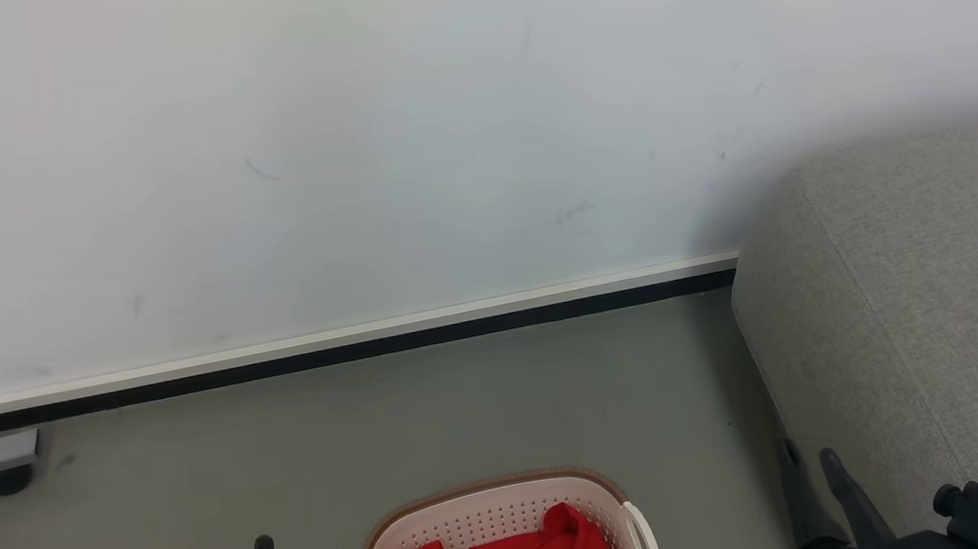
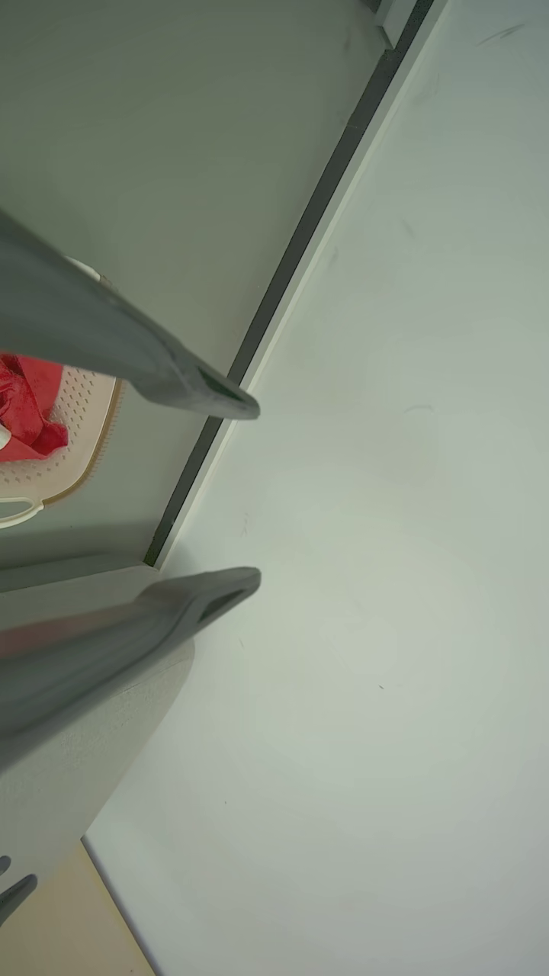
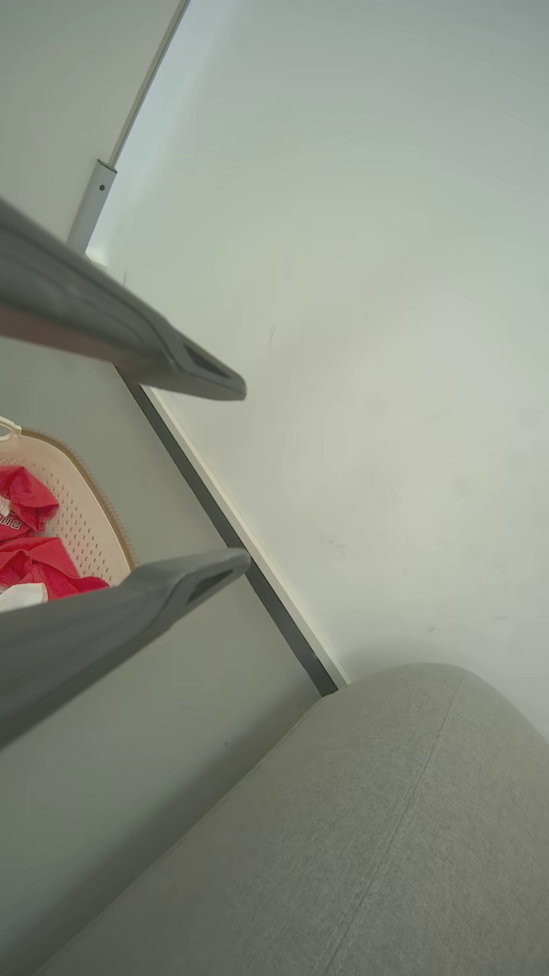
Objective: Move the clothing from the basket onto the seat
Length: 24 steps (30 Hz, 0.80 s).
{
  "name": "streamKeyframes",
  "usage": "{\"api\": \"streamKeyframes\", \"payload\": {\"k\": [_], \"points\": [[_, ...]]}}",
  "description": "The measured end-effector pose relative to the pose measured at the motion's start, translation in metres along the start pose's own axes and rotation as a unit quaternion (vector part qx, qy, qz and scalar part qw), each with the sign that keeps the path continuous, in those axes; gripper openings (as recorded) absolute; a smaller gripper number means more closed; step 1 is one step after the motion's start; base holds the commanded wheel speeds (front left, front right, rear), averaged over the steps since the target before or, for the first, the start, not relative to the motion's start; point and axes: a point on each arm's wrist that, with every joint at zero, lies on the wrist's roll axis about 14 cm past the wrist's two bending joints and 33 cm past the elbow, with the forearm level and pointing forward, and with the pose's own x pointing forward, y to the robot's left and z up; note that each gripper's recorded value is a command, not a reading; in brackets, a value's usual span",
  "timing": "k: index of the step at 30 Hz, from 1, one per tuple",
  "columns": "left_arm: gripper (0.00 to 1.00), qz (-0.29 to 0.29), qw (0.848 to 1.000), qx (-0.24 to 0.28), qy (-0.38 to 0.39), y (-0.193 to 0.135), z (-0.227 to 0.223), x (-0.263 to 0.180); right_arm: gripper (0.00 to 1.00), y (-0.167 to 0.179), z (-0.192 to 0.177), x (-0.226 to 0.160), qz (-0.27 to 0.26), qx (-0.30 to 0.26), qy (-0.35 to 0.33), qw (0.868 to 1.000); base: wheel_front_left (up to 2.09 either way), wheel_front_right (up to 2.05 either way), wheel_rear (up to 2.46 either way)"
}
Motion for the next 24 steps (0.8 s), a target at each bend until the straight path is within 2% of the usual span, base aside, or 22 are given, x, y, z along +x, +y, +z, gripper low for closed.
{"api": "streamKeyframes", "payload": {"k": [24], "points": [[1.0,-0.037,0.99,0.134,-0.015,-0.019,0.003,-0.004,1.0,0.031,-0.012,0.0,0.061,-0.12,0.004,0.991,0.0,0.0,0.0]]}}
